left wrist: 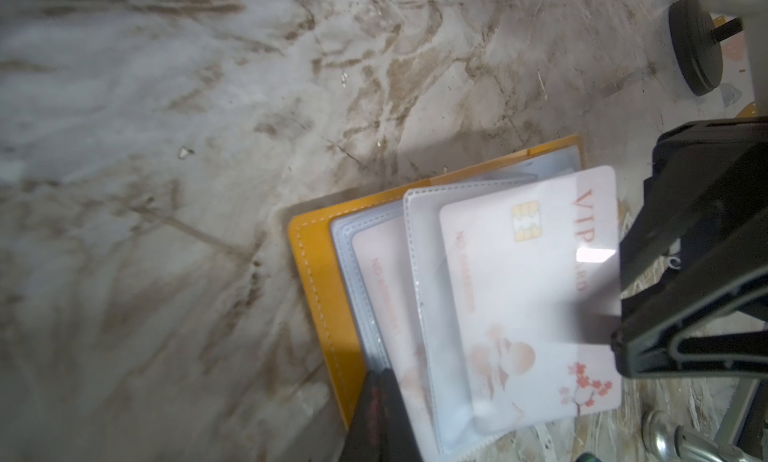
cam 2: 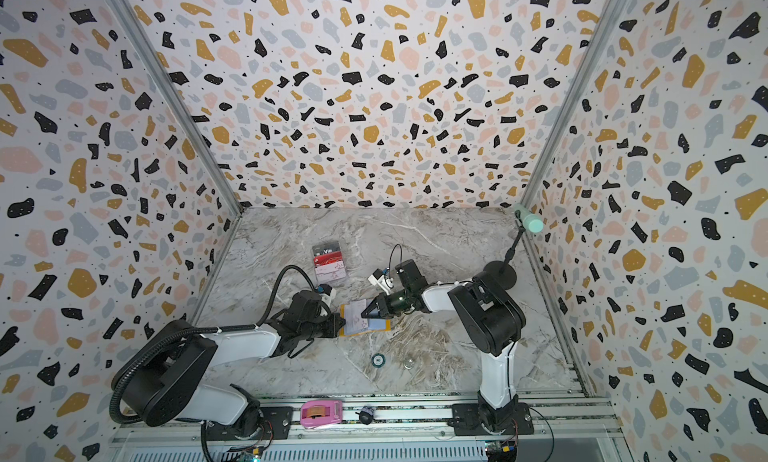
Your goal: Take the credit cards out of the card holder
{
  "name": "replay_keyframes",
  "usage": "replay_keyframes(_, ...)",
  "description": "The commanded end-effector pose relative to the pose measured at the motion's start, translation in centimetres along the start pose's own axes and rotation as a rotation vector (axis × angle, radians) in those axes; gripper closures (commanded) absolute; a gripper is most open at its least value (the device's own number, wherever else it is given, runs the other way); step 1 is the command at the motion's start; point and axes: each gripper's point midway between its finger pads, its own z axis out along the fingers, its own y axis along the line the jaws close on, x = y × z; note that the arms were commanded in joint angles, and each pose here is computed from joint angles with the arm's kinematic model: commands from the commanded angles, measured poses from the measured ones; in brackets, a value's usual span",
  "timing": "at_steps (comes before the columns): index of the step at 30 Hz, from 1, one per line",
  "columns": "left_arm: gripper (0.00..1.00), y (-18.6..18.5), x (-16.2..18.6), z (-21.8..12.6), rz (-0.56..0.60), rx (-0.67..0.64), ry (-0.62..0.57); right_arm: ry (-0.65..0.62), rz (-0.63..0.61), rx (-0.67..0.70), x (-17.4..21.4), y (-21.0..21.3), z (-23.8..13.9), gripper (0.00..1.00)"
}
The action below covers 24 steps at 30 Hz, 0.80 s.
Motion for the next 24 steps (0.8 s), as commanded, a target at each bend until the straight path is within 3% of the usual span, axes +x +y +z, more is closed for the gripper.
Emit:
replay_keyframes(1,1.0,2.0,3.4,0.4,-0.018,-0.075,0.122,-0.029,-0.062,-0.037,-0.8,2.2,-1.0,0.83)
replay_keyframes(24,1.0,2.0,3.4,0.2,-0.016,-0.079,0.123,-0.064,-0.021,-0.019,-1.0,1.3,-2.1,0.92)
